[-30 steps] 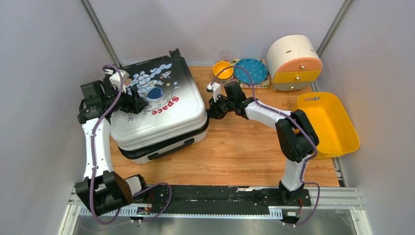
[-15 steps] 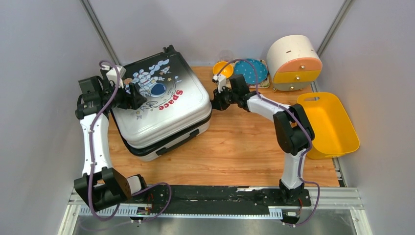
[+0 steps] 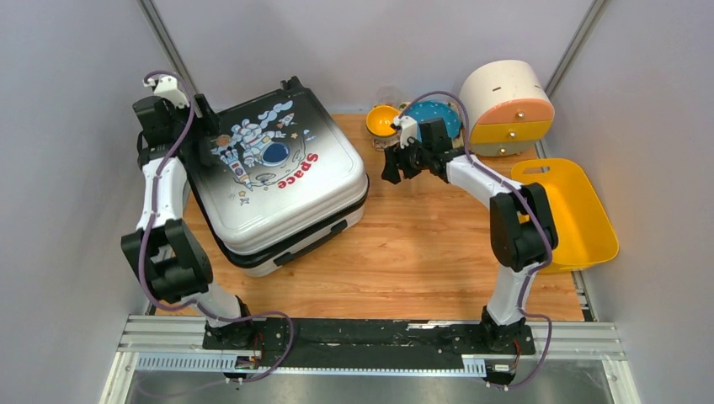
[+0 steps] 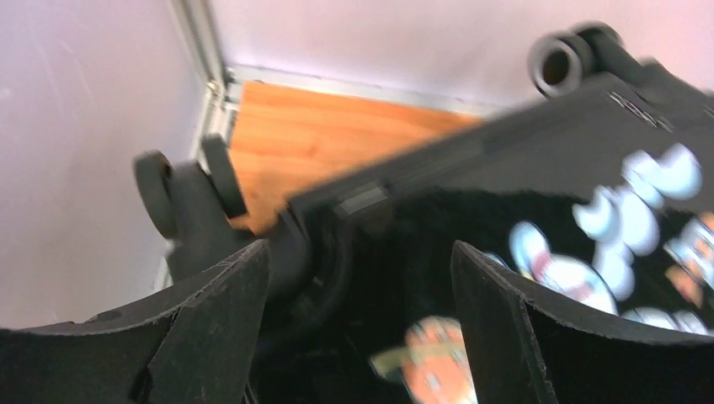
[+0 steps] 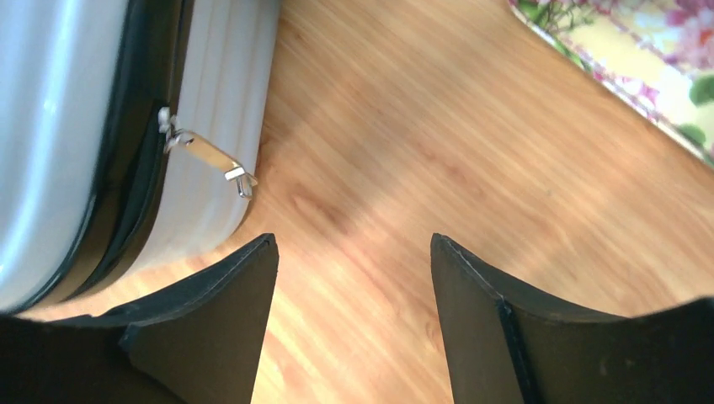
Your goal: Open, take out, and arrange the luggage
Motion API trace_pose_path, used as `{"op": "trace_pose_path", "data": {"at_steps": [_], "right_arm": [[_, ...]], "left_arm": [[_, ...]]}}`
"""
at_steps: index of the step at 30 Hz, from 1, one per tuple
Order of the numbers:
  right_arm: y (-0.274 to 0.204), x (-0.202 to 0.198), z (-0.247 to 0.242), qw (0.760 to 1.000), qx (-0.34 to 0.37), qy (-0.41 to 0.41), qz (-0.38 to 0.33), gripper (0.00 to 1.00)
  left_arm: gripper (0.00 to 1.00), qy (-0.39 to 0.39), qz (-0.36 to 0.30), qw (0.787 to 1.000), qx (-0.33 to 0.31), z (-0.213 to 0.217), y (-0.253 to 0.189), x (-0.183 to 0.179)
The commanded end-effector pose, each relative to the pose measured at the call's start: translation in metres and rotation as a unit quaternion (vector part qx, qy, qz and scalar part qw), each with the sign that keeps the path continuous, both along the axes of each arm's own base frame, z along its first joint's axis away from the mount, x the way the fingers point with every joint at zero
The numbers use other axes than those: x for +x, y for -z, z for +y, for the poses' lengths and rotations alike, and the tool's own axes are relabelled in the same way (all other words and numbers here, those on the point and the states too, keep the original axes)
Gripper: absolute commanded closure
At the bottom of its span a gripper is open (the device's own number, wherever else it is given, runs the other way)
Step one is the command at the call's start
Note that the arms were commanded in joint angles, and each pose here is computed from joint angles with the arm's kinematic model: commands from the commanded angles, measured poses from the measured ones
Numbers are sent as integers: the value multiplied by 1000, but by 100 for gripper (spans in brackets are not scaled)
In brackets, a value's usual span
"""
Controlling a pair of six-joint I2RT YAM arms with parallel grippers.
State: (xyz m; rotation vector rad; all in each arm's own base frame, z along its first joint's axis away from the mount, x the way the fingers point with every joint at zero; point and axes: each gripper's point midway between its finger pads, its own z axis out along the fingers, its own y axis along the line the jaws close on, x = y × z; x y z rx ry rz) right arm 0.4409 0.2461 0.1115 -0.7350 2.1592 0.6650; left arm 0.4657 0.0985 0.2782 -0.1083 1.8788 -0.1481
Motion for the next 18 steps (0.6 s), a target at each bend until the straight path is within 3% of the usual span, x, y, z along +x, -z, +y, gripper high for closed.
{"op": "trace_pose_path", "data": {"at_steps": [1, 3, 5, 9, 16, 18], "right_arm": [[-40, -30, -16, 1000, 2, 17, -7, 30], [-35, -46, -19, 1000, 10, 23, 18, 30], [-48, -60, -19, 999, 29, 21, 20, 30], [-48, -82, -20, 997, 47, 29, 52, 30], [-41, -136, -10, 993, 66, -21, 99, 32], [-36, -152, -3, 991, 61, -49, 105, 35]], "left_arm": [[14, -101, -115, 988, 18, 51, -52, 59], [13, -129, -95, 987, 16, 69, -30, 81], [13, -139, -105, 984, 27, 79, -39, 97], [13, -126, -85, 987, 46, 88, -7, 130], [13, -63, -64, 973, 210, 68, 23, 163], [14, -34, -40, 976, 211, 58, 36, 160]]}}
